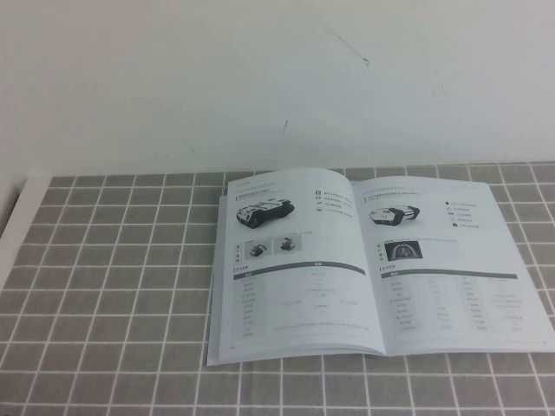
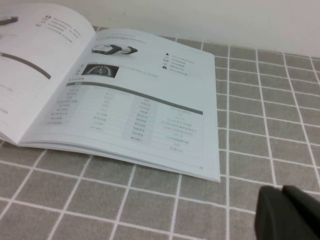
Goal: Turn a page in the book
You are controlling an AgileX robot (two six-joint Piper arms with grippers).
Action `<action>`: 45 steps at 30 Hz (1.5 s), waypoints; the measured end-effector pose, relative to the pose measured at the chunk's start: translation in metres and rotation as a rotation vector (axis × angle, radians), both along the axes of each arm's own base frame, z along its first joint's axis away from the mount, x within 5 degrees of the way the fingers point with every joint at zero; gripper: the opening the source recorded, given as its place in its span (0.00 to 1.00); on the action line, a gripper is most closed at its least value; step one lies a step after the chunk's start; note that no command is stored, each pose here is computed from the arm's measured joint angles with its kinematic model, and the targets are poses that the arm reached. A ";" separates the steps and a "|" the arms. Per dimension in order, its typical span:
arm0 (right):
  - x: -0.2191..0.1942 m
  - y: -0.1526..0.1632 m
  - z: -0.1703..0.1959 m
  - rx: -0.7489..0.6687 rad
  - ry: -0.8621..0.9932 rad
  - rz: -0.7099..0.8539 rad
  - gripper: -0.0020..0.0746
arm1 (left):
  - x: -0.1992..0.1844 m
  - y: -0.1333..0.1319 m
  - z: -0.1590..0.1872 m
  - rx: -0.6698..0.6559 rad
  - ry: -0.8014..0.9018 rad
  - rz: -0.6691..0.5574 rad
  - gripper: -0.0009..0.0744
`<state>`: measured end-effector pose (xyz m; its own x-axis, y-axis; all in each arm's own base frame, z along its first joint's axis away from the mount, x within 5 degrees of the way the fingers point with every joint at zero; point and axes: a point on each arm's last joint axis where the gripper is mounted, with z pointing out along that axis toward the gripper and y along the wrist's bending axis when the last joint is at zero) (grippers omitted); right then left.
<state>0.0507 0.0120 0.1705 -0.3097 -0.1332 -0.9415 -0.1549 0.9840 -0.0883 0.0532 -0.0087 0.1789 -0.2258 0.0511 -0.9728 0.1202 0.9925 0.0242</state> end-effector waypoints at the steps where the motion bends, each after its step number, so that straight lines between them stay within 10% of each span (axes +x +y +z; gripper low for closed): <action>1: 0.000 0.000 0.000 0.000 0.000 0.000 0.02 | 0.000 0.000 0.000 0.000 0.000 0.000 0.01; 45: 0.000 0.002 0.001 0.064 0.001 0.006 0.02 | 0.000 -0.002 0.000 -0.077 0.005 -0.007 0.01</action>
